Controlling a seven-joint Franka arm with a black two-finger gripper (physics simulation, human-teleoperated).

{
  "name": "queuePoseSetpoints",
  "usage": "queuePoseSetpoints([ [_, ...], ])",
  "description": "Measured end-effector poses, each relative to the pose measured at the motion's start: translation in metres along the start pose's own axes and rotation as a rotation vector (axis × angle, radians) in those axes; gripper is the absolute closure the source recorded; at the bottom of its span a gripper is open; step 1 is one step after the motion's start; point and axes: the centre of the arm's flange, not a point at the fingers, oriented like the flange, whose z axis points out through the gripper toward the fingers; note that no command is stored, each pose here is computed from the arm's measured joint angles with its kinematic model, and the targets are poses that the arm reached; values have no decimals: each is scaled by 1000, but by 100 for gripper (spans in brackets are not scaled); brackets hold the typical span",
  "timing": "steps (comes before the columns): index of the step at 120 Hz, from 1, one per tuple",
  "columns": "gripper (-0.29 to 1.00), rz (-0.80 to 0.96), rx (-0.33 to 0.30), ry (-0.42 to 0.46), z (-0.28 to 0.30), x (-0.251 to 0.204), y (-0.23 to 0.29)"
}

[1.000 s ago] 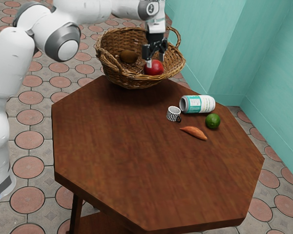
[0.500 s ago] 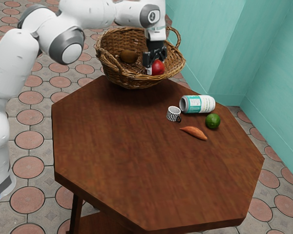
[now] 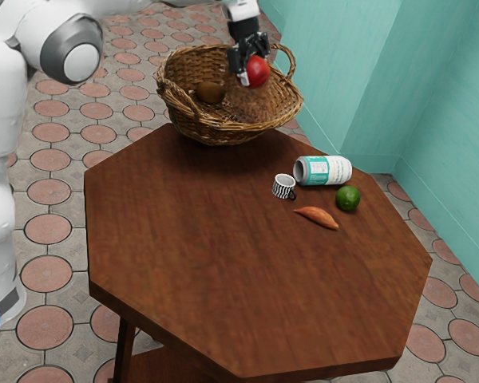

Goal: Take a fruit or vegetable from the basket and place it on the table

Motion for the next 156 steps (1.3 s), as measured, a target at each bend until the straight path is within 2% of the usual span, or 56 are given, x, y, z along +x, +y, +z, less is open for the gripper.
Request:
queuePoseSetpoints([
  [9,22,53,48,42,-40,31,19],
  [19,22,108,50,72,-49,68,35],
  [53,22,262,-110,100,45,203,85],
  [73,21,240,-157,103,86,221,88],
  [88,27,230,-174,110,108,235,92],
  [100,11,220,-171,118,108,238,93],
  [128,2,196,-177,143,106,242,95],
  [134,1,175,-184,186,116,248,96],
  [146,1,58,-208,366,114,275,110],
  [150,1,-1,-205,381,103,293,123],
  [156,0,-82,-189,345,77,327,157],
])
